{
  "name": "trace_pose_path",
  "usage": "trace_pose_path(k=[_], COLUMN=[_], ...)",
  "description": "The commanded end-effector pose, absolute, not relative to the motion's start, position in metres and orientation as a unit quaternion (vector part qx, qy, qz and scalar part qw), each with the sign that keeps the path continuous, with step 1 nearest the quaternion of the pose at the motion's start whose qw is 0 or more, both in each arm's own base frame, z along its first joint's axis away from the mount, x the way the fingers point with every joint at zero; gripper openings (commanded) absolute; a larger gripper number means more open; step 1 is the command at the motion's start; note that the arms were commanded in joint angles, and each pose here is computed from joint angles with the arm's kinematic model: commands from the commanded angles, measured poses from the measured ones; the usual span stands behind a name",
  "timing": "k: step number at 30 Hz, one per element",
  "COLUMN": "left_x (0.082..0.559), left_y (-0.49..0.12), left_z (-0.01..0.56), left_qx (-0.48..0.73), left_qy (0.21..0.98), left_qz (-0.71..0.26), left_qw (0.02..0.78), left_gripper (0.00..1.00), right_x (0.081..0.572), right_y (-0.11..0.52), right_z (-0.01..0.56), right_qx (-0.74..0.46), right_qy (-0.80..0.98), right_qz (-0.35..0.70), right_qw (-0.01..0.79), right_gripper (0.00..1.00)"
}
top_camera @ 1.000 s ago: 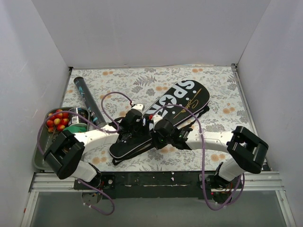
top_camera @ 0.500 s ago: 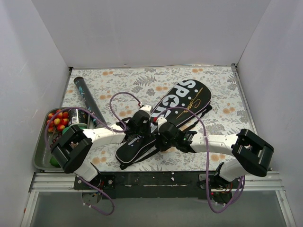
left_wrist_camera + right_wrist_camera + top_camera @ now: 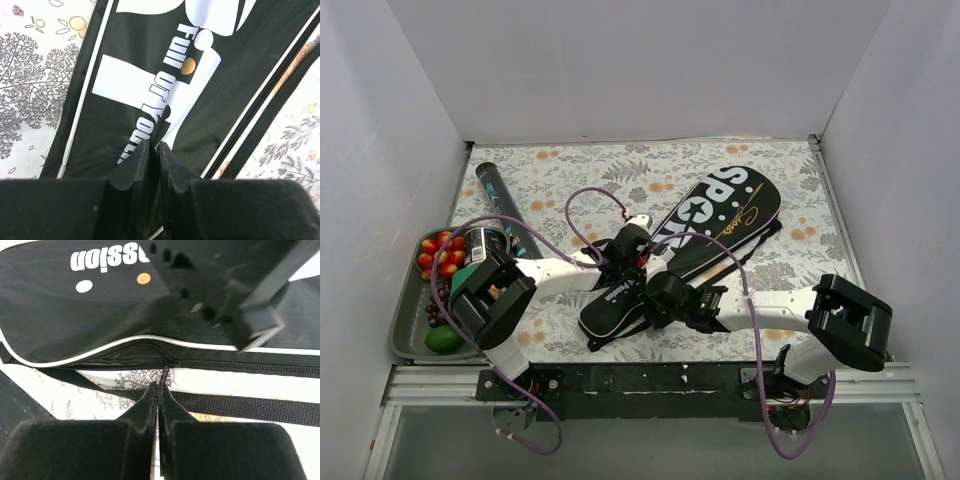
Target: Pack up the badminton gear
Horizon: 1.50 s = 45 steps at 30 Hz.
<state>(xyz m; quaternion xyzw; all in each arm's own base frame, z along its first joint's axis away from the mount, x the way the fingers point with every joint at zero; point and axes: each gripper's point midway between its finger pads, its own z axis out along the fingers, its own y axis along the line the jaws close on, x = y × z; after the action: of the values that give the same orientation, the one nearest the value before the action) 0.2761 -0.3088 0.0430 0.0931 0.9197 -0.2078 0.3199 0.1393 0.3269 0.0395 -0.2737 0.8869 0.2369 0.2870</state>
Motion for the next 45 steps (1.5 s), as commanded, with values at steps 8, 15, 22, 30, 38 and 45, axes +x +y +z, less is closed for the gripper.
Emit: trace_pose_path(k=[8, 15, 22, 30, 38, 45], left_x=[0.268, 0.271, 0.274, 0.289, 0.286, 0.277], left_y=[-0.303, -0.312, -0.307, -0.261, -0.241, -0.229], left_z=[-0.007, -0.005, 0.003, 0.008, 0.020, 0.011], left_qx=[0.065, 0.053, 0.053, -0.015, -0.070, -0.121], left_qy=[0.949, 0.945, 0.944, 0.946, 0.941, 0.937], left_qz=[-0.164, -0.182, -0.178, -0.173, -0.179, -0.183], left_qw=[0.261, 0.265, 0.274, 0.273, 0.277, 0.272], left_gripper=[0.00, 0.00, 0.00, 0.00, 0.00, 0.00], right_x=[0.067, 0.043, 0.069, 0.125, 0.165, 0.169], right_y=[0.394, 0.416, 0.384, 0.317, 0.311, 0.345], right_z=[0.085, 0.100, 0.090, 0.083, 0.090, 0.089], right_qx=[-0.338, -0.358, -0.332, -0.261, -0.278, -0.301], right_qy=[0.833, 0.815, 0.851, 0.882, 0.877, 0.870], right_qz=[0.347, 0.367, 0.270, 0.197, 0.191, 0.215], right_qw=[0.267, 0.269, 0.305, 0.341, 0.344, 0.325], right_gripper=[0.01, 0.01, 0.12, 0.39, 0.45, 0.50])
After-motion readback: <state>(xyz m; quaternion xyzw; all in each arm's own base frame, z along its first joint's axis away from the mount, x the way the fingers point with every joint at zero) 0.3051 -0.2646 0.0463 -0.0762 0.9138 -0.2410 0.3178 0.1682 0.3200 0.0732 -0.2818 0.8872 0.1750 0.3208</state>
